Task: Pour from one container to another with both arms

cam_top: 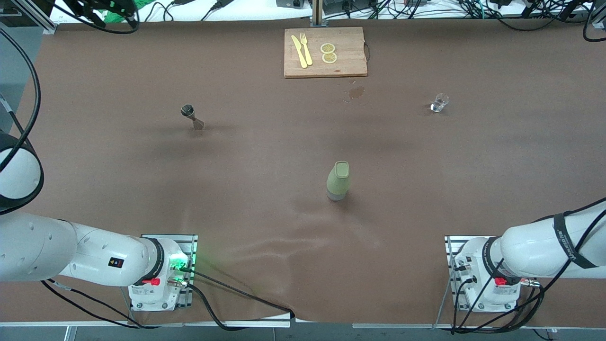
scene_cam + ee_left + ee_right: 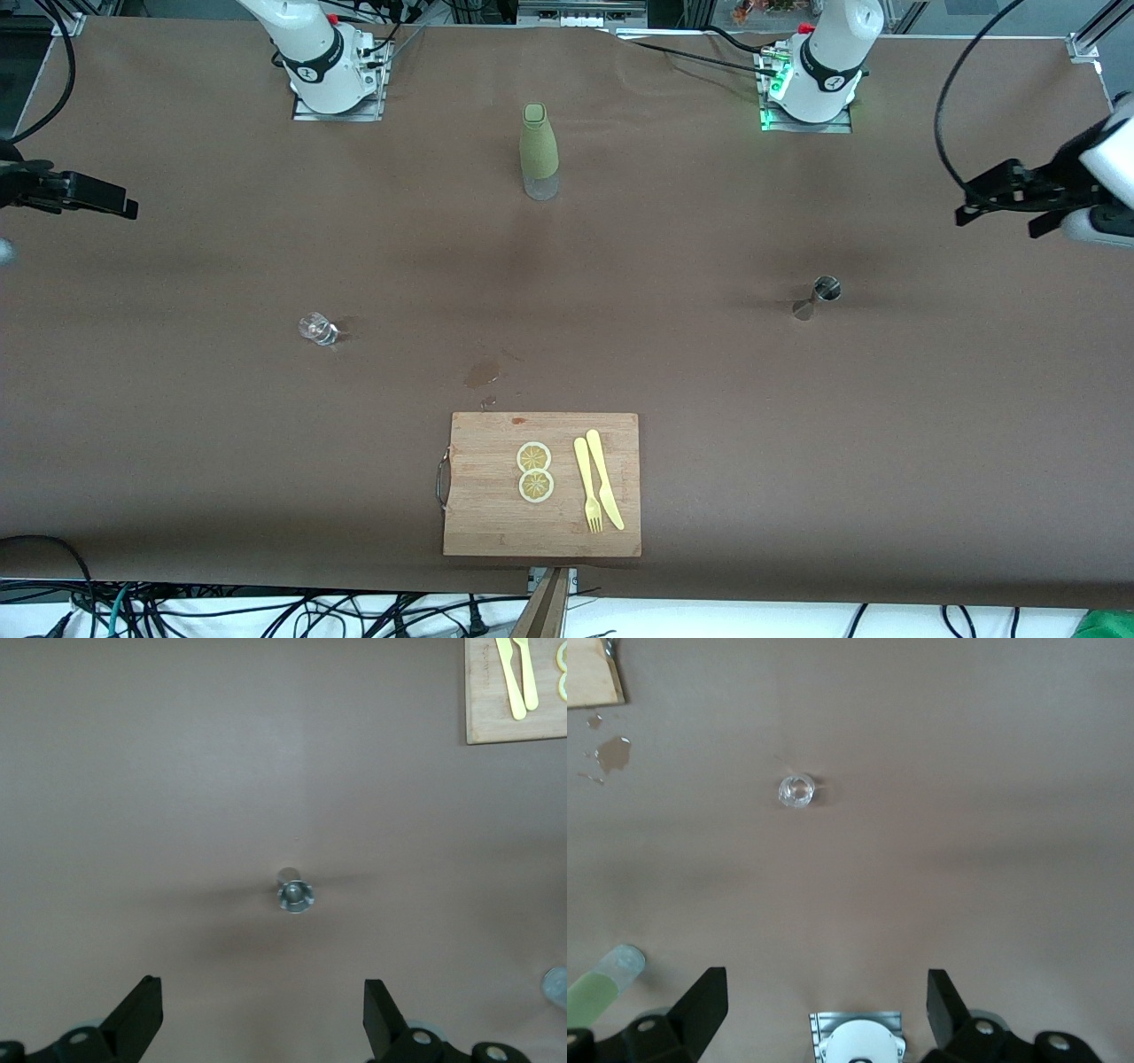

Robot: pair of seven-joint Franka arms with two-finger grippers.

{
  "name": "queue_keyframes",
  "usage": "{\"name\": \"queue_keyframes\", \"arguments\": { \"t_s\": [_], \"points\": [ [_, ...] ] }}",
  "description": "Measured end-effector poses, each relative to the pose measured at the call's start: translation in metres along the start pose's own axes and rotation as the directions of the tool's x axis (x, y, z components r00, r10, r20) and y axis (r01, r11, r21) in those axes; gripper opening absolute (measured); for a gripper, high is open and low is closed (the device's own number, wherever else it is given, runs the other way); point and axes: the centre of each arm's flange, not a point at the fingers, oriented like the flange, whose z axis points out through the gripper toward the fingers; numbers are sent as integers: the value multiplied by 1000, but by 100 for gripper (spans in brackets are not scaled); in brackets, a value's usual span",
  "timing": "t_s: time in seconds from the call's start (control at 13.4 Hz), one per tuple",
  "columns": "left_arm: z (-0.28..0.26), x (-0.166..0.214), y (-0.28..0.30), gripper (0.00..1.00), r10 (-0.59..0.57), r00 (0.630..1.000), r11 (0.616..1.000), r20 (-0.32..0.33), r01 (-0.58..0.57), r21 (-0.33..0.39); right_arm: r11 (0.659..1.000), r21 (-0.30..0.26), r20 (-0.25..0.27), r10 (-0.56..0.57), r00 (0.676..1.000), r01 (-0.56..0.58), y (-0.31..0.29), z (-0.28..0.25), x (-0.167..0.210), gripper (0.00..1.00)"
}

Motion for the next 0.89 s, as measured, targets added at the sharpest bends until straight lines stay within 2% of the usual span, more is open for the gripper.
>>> {"name": "queue_keyframes", "arguments": {
  "t_s": [0.3,0.67,0.89],
  "points": [
    [1,-1,24,100,-61,998,998,7,61,3,1000,2,-50,-2,999,2,0,-22,-26,100],
    [0,-2,15,100,-78,997,997,7,78,2,1000,-2,-18,-14,1000,14,-6,-10,-43,100],
    [0,-2,16,100,-76,997,997,8,76,2,999,-43,-19,-32,999,31,-16,-10,-50,100]
  ]
}}
